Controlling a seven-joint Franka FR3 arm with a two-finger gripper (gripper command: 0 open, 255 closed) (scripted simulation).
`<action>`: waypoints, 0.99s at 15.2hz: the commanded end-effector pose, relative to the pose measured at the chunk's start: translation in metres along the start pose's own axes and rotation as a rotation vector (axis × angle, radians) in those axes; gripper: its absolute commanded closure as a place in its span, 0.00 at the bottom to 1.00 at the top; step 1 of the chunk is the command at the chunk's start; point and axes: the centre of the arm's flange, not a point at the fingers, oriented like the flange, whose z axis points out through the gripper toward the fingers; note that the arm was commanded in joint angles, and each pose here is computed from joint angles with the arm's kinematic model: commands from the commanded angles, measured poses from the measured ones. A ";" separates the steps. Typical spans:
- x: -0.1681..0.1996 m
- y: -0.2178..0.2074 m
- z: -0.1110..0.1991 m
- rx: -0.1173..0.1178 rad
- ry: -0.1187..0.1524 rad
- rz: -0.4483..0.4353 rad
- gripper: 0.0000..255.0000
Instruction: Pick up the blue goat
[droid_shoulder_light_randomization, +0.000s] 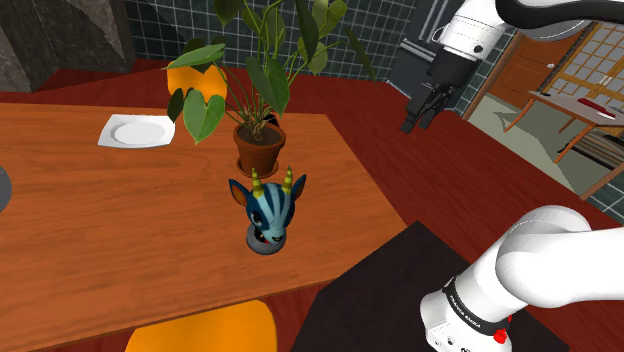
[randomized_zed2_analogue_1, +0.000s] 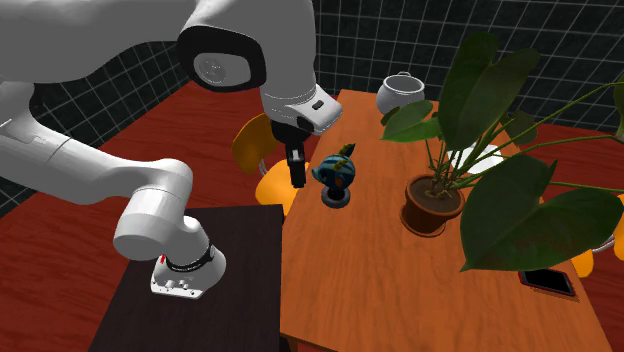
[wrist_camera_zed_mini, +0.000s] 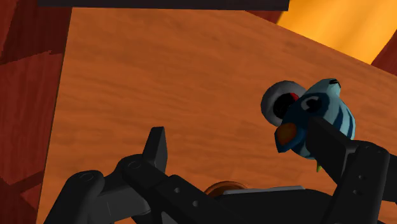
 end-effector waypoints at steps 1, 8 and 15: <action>0.000 0.000 0.000 0.000 0.000 0.000 0.00; 0.044 -0.044 0.057 0.076 0.017 0.103 0.00; 0.093 -0.088 0.110 0.151 0.034 0.206 0.00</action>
